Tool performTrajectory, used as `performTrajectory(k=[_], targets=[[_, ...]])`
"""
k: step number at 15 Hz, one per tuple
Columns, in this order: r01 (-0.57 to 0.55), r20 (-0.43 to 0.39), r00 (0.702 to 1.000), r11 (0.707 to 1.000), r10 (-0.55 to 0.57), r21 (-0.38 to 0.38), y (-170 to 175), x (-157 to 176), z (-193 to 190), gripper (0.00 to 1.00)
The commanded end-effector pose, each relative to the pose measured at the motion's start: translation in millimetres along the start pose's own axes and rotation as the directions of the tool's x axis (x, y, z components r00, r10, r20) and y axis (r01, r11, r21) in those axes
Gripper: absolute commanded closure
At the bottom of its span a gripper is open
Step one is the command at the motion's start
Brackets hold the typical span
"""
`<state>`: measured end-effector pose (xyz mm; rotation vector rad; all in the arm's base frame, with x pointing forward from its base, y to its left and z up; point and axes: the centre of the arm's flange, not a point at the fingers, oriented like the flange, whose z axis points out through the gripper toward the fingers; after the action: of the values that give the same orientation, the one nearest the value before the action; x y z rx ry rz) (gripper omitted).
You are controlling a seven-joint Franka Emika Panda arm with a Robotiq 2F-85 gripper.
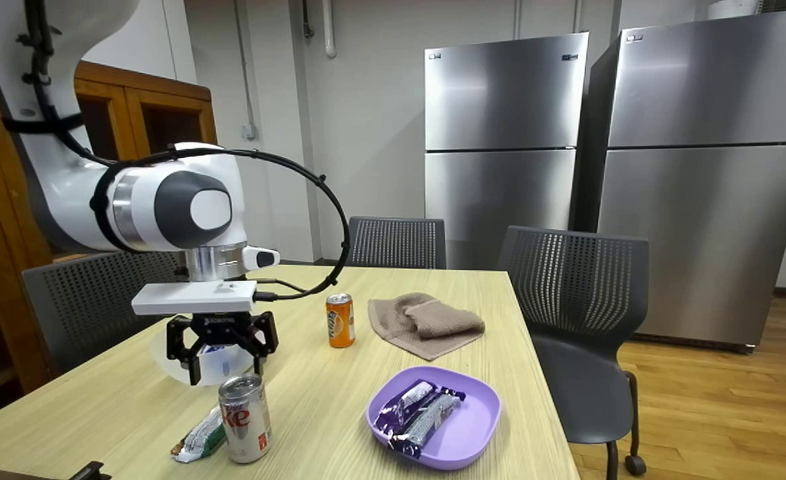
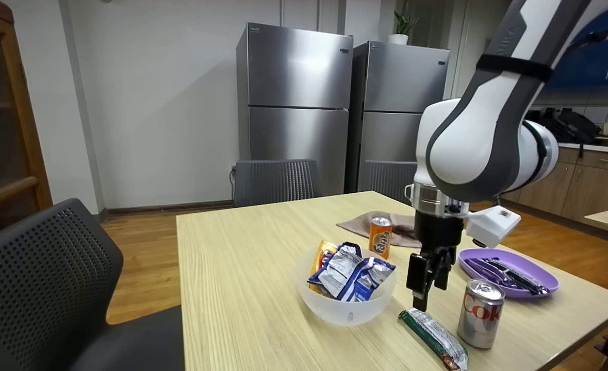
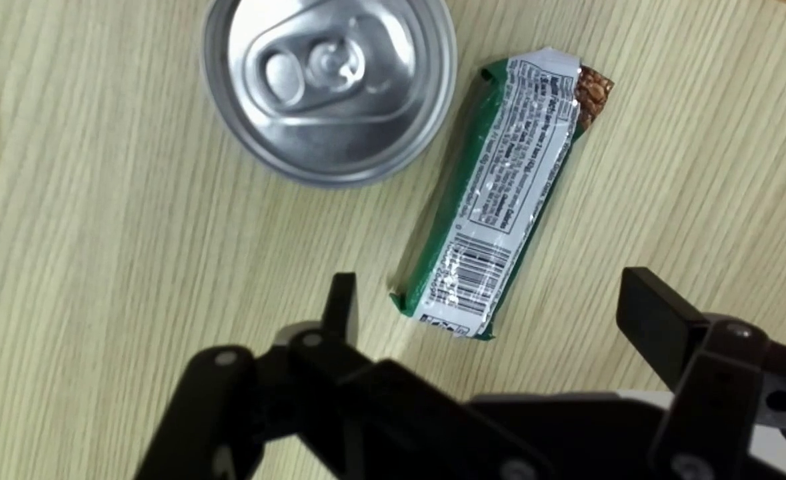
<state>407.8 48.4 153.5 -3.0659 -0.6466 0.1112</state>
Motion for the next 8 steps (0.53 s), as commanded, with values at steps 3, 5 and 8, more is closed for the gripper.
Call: performTrajectory(k=[3,5,8], targets=[[-0.032,0.039,0.999,0.999,0.032,0.008,4,11,19,0.0],[-0.042,0.044,0.998,0.999,0.042,0.009,4,12,25,0.0],[-0.07,0.056,0.996,0.998,0.069,0.003,8,14,32,0.0]])
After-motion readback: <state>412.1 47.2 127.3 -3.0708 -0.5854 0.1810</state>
